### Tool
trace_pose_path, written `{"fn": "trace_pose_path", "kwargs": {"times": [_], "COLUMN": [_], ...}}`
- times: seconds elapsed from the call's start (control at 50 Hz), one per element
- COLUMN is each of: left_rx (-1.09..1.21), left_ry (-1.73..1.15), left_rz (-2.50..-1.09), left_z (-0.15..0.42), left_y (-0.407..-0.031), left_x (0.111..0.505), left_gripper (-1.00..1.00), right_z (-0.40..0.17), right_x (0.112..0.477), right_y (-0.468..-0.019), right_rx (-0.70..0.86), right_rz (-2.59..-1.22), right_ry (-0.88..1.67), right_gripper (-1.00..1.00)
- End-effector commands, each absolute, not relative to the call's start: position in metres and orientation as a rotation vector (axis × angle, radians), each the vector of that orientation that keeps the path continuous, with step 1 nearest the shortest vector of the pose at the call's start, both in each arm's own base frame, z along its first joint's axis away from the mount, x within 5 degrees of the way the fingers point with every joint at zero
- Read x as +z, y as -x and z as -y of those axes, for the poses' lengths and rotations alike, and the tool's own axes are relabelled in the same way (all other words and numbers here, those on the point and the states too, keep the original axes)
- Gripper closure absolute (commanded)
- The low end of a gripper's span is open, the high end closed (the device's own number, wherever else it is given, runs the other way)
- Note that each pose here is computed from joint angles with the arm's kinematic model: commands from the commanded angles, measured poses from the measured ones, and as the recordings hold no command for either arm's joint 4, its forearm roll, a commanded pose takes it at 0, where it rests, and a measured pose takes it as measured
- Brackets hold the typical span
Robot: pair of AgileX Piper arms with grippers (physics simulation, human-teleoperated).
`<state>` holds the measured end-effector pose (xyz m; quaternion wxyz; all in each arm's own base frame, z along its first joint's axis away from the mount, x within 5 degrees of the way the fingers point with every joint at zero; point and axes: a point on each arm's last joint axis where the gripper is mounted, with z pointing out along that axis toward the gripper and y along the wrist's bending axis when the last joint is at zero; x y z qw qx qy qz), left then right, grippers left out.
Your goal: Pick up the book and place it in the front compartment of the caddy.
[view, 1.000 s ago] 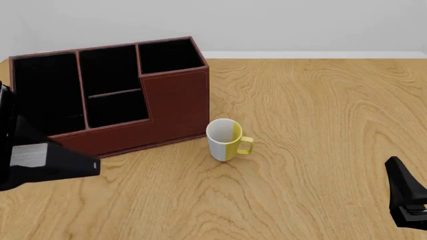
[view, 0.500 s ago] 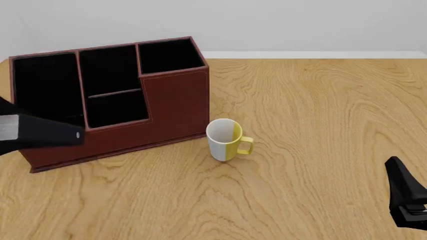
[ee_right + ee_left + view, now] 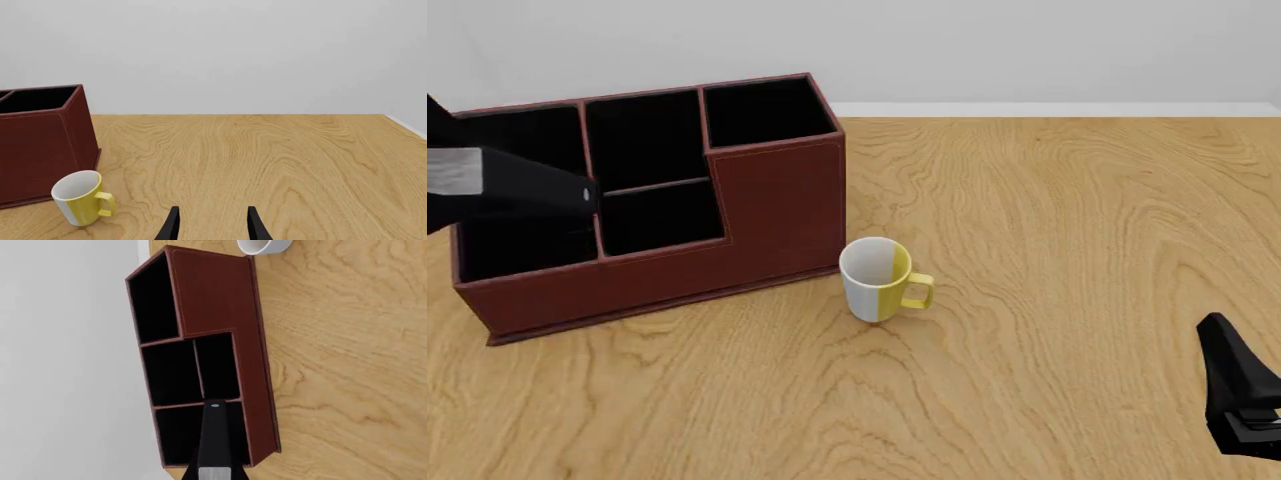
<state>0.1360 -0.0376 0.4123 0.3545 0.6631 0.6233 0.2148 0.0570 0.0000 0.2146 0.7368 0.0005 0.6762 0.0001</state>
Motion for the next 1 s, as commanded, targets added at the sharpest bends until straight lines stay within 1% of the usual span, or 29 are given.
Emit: {"fn": "trace_pose_path", "kwargs": {"times": [0.02,0.14,0.2,0.3,0.4,1.0], "left_rx": [0.614,0.671,0.741,0.729,0.793,0.772], "left_ry": [-1.708,-1.696,-1.692,-1.674,-1.657,-1.637], "left_rz": [-1.547,-1.540,-1.526,-1.534,-1.544,-1.506], "left_z": [0.042,0.038,0.030,0.033,0.024,0.039], "left_y": [-0.158,-0.173,-0.179,-0.191,-0.203,-0.243], "left_x": [0.413,0.409,0.401,0.405,0.397,0.403], "left_gripper": [1.00,1.00,1.00,1.00,1.00,1.00], "right_z": [0.000,0.000,0.000,0.000,0.000,0.000], "right_x": [0.215,0.215,0.215,0.215,0.215,0.215], "right_y": [-0.057,-0.057,-0.057,-0.057,-0.057,-0.057], "right_rx": [0.000,0.000,0.000,0.000,0.000,0.000], "right_rz": [-1.485,-1.485,-1.485,-1.485,-1.485,-1.485], "right_ry": [-0.001,-0.001,-0.001,-0.001,-0.001,-0.001], "right_gripper": [-1.00,-1.00,-1.00,-1.00,-1.00,-1.00]}}
